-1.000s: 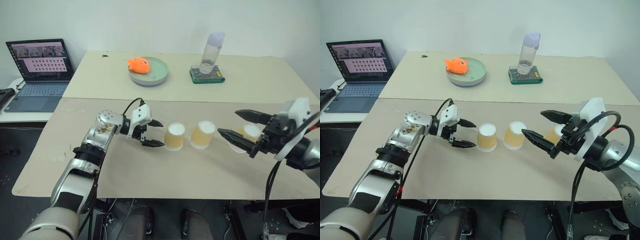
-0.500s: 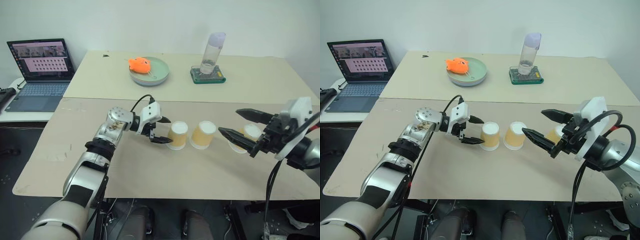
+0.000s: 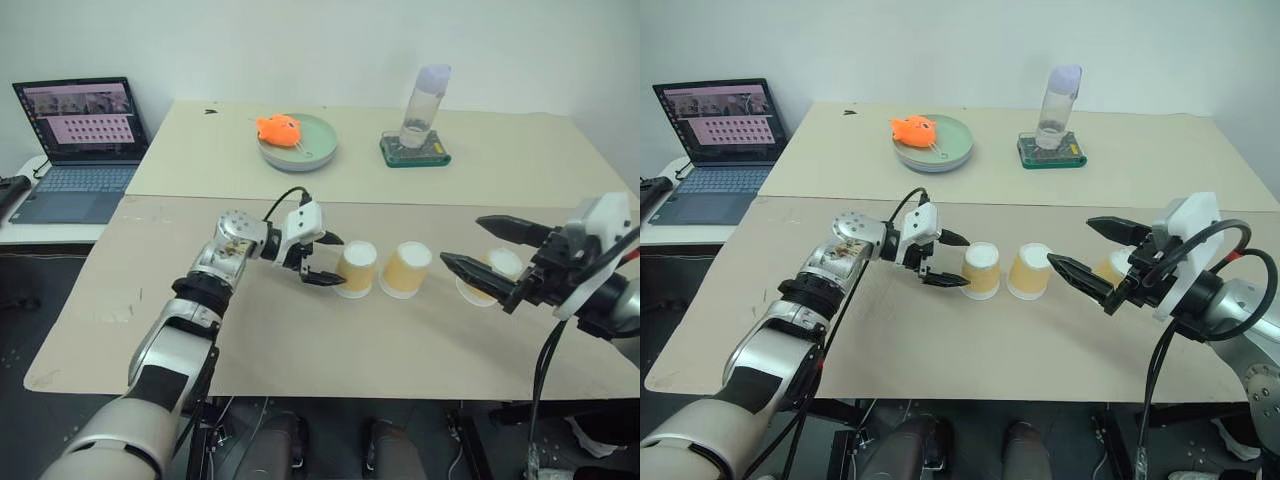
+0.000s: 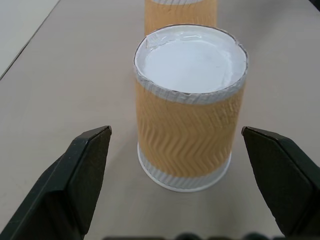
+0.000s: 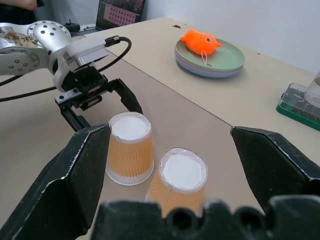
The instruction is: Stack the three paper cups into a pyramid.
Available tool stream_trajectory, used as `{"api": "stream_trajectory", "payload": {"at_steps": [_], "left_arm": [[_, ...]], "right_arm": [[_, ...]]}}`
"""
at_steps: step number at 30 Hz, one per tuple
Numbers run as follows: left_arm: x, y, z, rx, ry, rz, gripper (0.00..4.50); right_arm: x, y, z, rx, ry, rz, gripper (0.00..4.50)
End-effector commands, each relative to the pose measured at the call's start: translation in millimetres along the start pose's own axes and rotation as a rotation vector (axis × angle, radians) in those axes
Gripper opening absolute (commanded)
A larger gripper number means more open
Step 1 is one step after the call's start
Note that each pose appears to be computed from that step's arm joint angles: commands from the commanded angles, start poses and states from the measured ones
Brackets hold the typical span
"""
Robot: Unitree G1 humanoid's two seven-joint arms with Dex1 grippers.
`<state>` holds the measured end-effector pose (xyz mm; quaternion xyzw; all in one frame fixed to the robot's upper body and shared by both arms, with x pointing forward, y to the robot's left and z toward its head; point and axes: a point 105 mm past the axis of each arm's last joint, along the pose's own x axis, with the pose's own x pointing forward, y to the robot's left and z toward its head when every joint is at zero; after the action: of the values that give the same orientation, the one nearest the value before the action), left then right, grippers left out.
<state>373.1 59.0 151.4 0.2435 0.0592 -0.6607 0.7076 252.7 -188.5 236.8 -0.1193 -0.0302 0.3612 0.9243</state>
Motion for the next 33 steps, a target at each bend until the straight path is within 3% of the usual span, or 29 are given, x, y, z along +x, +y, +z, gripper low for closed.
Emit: {"api": "stream_trajectory", "payload": {"at_steps": [1,7,11,14,19,27,33], "left_arm": [[-25.6,5.6,28.4,0.056,-0.053,0.003,4.45],[-70.3,6.6,63.1,0.05,-0.124,0.009,4.45],[-89.7,9.5,89.5,-0.046,-0.25,0.03,4.45],[-92.5,7.9,86.0,-0.064,-0.246,0.051,4.45],[-92.0,3.5,80.6,-0.077,-0.234,0.058,4.45],[-90.1,0.8,77.0,-0.091,-0.208,0.039,4.45],[-91.6,2.8,75.4,-0.083,-0.183,0.047,4.45]], "right_arm": [[-4.3,1.1,14.2,-0.054,-0.032,0.002,4.5],[-7.2,-4.5,5.9,-0.043,0.0,-0.012,4.5],[-34.1,-31.2,-17.3,-0.043,0.114,-0.151,4.5],[-56.2,-44.3,-30.9,-0.044,0.185,-0.24,4.5],[-71.4,-43.8,-37.8,-0.002,0.175,-0.329,4.5],[-52.1,-56.4,-80.8,0.108,0.153,-0.514,4.5],[-37.8,-72.7,-87.6,0.134,0.099,-0.574,4.5]]}}
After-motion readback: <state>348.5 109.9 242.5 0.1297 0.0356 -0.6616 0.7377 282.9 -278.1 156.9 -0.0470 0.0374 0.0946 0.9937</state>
